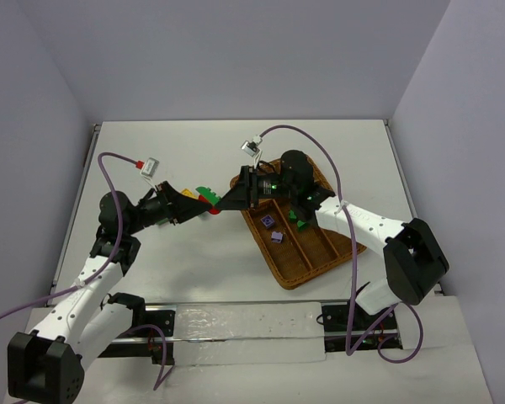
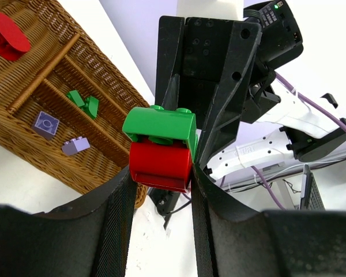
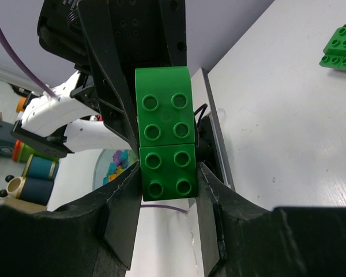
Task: Sort the legos into containers by color
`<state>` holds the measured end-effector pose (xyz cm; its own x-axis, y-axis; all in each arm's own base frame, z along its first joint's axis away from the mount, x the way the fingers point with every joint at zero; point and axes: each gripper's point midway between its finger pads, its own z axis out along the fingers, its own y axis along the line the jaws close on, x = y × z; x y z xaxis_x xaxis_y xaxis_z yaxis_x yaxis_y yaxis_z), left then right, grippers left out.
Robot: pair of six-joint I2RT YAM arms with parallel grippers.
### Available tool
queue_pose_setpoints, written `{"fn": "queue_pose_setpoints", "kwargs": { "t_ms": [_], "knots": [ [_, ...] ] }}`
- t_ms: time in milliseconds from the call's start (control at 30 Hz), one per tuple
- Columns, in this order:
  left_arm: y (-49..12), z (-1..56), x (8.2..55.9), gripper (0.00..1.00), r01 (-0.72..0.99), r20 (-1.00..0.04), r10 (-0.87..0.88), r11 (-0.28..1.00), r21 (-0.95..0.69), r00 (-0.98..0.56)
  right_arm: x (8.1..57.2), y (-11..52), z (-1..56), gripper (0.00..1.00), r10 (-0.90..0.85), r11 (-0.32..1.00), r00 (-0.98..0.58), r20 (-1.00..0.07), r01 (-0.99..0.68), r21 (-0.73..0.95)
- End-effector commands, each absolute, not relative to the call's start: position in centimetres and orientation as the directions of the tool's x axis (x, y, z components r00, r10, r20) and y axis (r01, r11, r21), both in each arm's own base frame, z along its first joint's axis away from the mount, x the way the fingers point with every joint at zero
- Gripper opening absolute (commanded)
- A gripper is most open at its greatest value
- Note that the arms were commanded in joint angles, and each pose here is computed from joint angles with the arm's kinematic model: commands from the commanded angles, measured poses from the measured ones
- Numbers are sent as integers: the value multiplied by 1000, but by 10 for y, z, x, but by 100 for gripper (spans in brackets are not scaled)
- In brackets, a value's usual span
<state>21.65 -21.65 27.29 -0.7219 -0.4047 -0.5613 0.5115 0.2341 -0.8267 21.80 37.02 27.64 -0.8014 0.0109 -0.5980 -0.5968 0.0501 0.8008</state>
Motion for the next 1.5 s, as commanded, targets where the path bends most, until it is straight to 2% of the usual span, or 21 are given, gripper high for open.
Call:
{"fn": "queue_pose_setpoints", "kwargs": {
  "t_ms": [0, 200, 300, 400, 700, 1000, 1100, 1167, 1267, 1300, 1333, 1467],
  "knots": [
    [-214, 290, 220, 0, 581, -633, -413, 260, -771, -655, 221, 369, 290, 47, 52, 51, -785, -617, -615, 787],
    [-214, 289, 220, 0, 577, -628, -416, 259, -775, -657, 223, 367, 291, 56, 72, 62, -786, -614, -611, 790],
    [-213, 289, 219, 0, 576, -631, -421, 267, -773, -652, 225, 367, 289, 57, 79, 71, -792, -605, -601, 796],
    [-213, 290, 218, 0, 577, -631, -421, 265, -773, -652, 227, 366, 288, 54, 90, 79, -793, -603, -598, 798],
    [-212, 290, 219, 0, 573, -628, -427, 268, -775, -651, 226, 364, 285, 2, 92, 84, -790, -606, -600, 795],
    [-210, 290, 219, 0, 569, -633, -426, 284, -772, -646, 233, 354, 270, 0, 101, 163, -775, -624, -606, 779],
    [-210, 291, 219, 0, 570, -637, -428, 290, -769, -642, 243, 346, 256, 0, 86, 279, -753, -653, -611, 741],
    [-210, 291, 219, 0, 568, -639, -426, 297, -768, -641, 256, 329, 243, 0, 95, 423, -719, -688, -596, 682],
    [-209, 291, 220, 0, 564, -639, -426, 303, -768, -641, 267, 304, 228, 0, 88, 571, -689, -719, -557, 604],
    [-209, 290, 220, 0, 561, -638, -425, 307, -769, -642, 288, 274, 211, 0, 124, 722, -655, -746, -456, 521],
    [-209, 289, 221, 0, 557, -637, -425, 312, -770, -643, 299, 249, 198, 0, 137, 809, -631, -763, -373, 454],
    [-207, 279, 230, 0, 515, -631, -412, 367, -775, -657, 308, 187, 156, 2, 163, 909, -642, -749, -198, 367]
  ]
}}
